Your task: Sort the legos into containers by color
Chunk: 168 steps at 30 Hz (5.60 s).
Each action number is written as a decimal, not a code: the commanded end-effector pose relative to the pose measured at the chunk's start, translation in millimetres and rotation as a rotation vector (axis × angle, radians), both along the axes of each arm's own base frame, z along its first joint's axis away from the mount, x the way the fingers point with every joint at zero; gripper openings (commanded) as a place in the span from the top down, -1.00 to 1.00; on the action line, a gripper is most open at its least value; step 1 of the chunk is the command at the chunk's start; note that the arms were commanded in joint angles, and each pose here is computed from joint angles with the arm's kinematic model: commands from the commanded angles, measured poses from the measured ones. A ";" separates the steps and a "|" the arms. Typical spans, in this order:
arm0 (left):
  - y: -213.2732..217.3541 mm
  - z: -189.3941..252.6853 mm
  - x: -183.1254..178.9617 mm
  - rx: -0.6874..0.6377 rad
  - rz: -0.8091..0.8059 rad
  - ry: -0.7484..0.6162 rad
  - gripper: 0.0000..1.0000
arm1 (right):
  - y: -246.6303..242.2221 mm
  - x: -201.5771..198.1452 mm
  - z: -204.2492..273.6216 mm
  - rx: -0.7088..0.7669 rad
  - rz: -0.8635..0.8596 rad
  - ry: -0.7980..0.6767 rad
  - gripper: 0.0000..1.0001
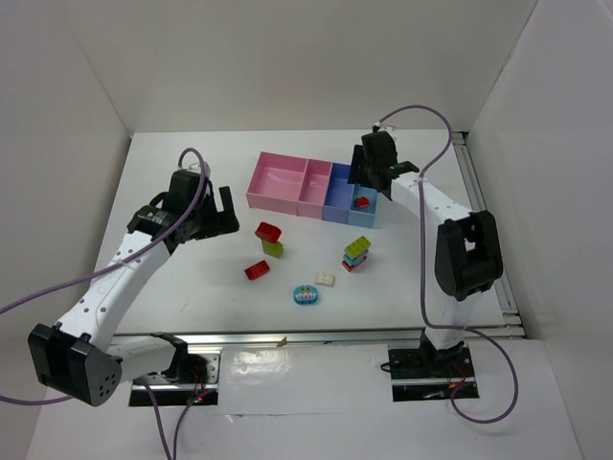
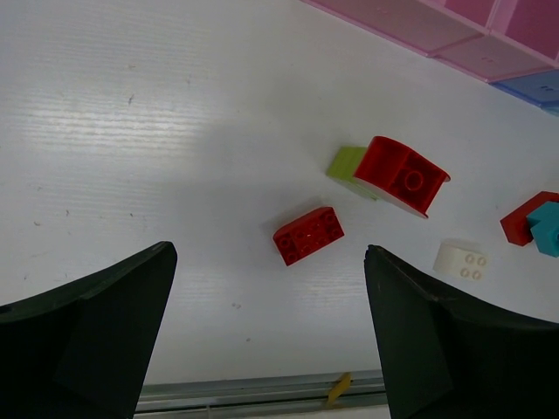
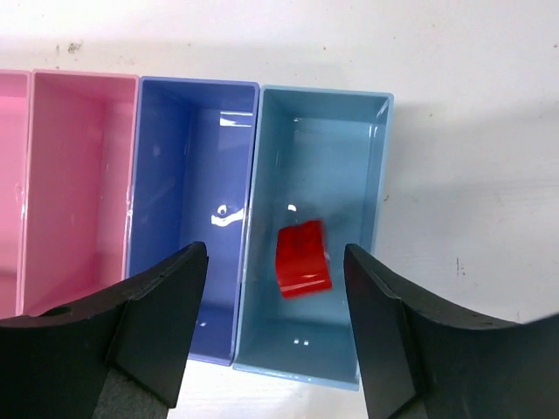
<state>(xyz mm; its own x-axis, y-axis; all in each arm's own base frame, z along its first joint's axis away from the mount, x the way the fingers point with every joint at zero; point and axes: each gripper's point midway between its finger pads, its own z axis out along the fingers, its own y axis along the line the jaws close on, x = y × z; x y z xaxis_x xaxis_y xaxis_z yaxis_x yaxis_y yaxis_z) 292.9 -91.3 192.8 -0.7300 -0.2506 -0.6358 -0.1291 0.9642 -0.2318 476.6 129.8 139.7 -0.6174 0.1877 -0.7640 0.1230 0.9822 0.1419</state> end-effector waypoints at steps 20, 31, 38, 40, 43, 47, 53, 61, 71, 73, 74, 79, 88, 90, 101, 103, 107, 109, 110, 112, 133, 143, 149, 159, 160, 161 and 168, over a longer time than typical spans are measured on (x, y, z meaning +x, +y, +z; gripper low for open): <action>47.7 37.2 -13.2 -0.010 0.203 -0.121 -0.90 | 246.6 -157.1 44.3 -0.130 1.131 -0.108 -0.82; 42.1 35.9 -5.8 -0.029 0.169 -0.134 -0.90 | 264.4 -147.9 14.5 -0.253 1.126 -0.080 -0.82; 45.3 38.3 -6.5 -0.024 0.172 -0.144 -0.90 | 272.5 -139.9 3.7 -0.250 1.113 -0.082 -0.53; 45.4 38.6 -6.8 -0.027 0.172 -0.152 -0.90 | 273.2 -139.3 1.1 -0.253 1.115 -0.072 -0.49; 44.1 38.4 -7.2 -0.026 0.159 -0.151 -0.90 | 274.9 -140.0 -7.4 -0.254 1.125 -0.049 -0.44; 45.8 38.5 -6.9 -0.020 0.166 -0.153 -0.90 | 273.3 -135.1 -10.7 -0.254 1.115 -0.048 -0.23; 47.7 38.4 -6.8 -0.007 0.166 -0.155 -0.90 | 275.3 -133.9 13.2 -0.226 1.102 -0.110 0.57; 25.9 64.0 15.6 -0.031 0.015 -0.216 -0.90 | 246.4 -160.4 93.0 0.003 1.053 -0.191 0.66; -106.0 102.2 -19.5 -0.441 -0.929 -0.369 -0.99 | 174.6 -226.1 148.9 0.399 1.222 -0.143 0.75; -120.4 104.3 -28.2 -0.510 -1.063 -0.343 -0.99 | 164.7 -231.7 146.3 0.447 1.239 -0.089 0.75; -124.1 100.9 -27.5 -0.516 -1.086 -0.326 -0.99 | 163.3 -240.0 147.5 0.476 1.282 -0.073 0.75; -140.2 91.2 -32.7 -0.573 -1.172 -0.272 -0.99 | 149.4 -249.4 137.7 0.539 1.304 0.014 0.86; -166.7 86.2 -51.0 -0.656 -1.341 -0.247 -0.96 | 147.8 -249.1 136.1 0.593 1.363 0.067 0.86; -171.7 84.1 -51.8 -0.667 -1.359 -0.251 -0.96 | 146.8 -249.3 136.6 0.619 1.372 0.075 0.86; -192.1 66.5 -63.9 -0.747 -1.422 -0.180 -0.98 | 151.8 -244.4 142.5 0.717 1.420 0.072 0.86; -198.0 67.4 -67.4 -0.771 -1.433 -0.162 -0.98 | 152.3 -243.6 143.6 0.720 1.417 0.071 0.86; -206.1 72.4 -70.0 -0.773 -1.461 -0.186 -0.93 | 153.3 -240.7 144.9 0.719 1.406 0.065 0.86; -206.6 69.8 -70.2 -0.786 -1.465 -0.172 -0.89 | 154.5 -237.1 146.3 0.711 1.403 0.047 0.86; -208.7 65.7 -75.9 -0.810 -1.482 -0.146 -0.85 | 154.5 -237.1 146.3 0.711 1.403 0.047 0.86; -208.7 65.7 -76.0 -0.810 -1.482 -0.145 -0.74 | 155.0 -236.0 147.2 0.708 1.407 0.036 0.86; -186.8 65.8 -50.0 -0.847 -1.392 -0.127 1.00 | 139.7 -206.4 133.6 0.643 1.228 0.016 0.84; -174.2 53.9 -24.6 -0.856 -1.285 -0.071 1.00 | 121.3 -137.0 140.3 0.571 0.877 -0.089 0.84; -166.1 49.5 32.8 -0.700 -1.072 -0.034 1.00 | 65.3 -77.1 114.3 0.374 0.406 -0.112 0.84; -134.5 23.4 116.0 -0.478 -0.689 0.021 1.00 | -1.6 -37.1 50.8 0.121 0.055 -0.013 0.84; -130.6 21.0 124.6 -0.453 -0.639 0.022 1.00 | -2.0 -33.0 49.8 0.115 0.048 -0.013 0.84; -128.2 22.2 128.9 -0.438 -0.615 0.015 1.00 | -1.7 -32.0 43.8 0.111 0.047 0.000 0.84; -106.1 4.8 166.1 -0.318 -0.461 0.001 1.00 | -0.4 -8.4 31.9 0.087 0.054 0.011 0.84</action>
